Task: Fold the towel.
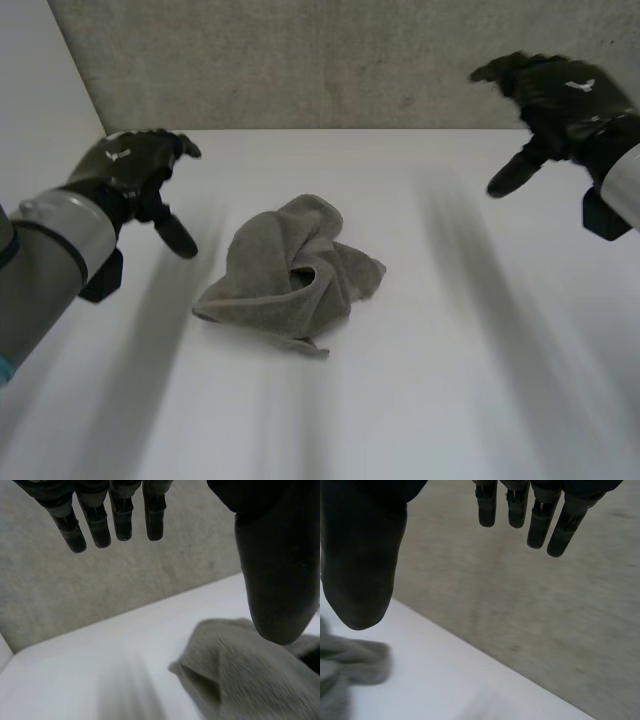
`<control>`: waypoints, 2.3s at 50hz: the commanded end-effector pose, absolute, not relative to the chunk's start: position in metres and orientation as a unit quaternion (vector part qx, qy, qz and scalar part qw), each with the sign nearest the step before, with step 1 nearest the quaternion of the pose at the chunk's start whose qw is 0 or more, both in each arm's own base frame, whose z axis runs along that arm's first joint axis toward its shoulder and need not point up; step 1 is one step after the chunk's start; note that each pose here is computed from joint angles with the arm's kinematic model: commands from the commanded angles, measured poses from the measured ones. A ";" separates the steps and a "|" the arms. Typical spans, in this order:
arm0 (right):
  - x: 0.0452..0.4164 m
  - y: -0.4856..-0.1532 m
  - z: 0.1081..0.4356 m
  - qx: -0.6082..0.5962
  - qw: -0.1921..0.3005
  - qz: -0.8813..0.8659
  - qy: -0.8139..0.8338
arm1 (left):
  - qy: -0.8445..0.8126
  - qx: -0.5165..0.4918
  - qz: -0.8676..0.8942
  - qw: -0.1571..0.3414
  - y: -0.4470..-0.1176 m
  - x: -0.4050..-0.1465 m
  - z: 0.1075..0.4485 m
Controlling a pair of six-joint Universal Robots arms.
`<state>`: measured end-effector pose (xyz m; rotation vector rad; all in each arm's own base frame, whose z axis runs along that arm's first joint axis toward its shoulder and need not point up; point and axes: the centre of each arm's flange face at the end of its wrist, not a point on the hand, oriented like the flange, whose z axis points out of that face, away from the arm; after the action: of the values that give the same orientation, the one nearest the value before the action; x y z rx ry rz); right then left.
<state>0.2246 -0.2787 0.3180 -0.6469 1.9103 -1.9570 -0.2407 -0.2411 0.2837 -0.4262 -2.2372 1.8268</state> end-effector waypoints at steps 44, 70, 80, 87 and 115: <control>0.364 -0.238 0.189 -0.567 0.173 -0.592 0.546 | -0.798 -0.192 0.554 0.140 -0.223 -0.234 0.178; 0.365 -0.242 0.168 -0.546 0.207 -0.564 0.583 | -0.822 -0.182 0.508 0.179 -0.231 -0.253 0.146; 0.361 -0.265 0.191 -0.482 0.198 -0.594 0.613 | -0.823 -0.184 0.507 0.178 -0.229 -0.252 0.145; 0.356 -0.274 0.199 -0.416 0.217 -0.603 0.645 | -0.812 -0.186 0.522 0.183 -0.232 -0.257 0.150; 0.322 -0.267 0.209 -0.395 0.202 -0.594 0.671 | -0.754 -0.178 0.600 0.199 -0.269 -0.270 0.191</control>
<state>0.3288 -0.2656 0.1986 -1.1119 1.8745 -1.6273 -0.2689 -0.2673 0.1853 -0.4901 -2.1291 1.6642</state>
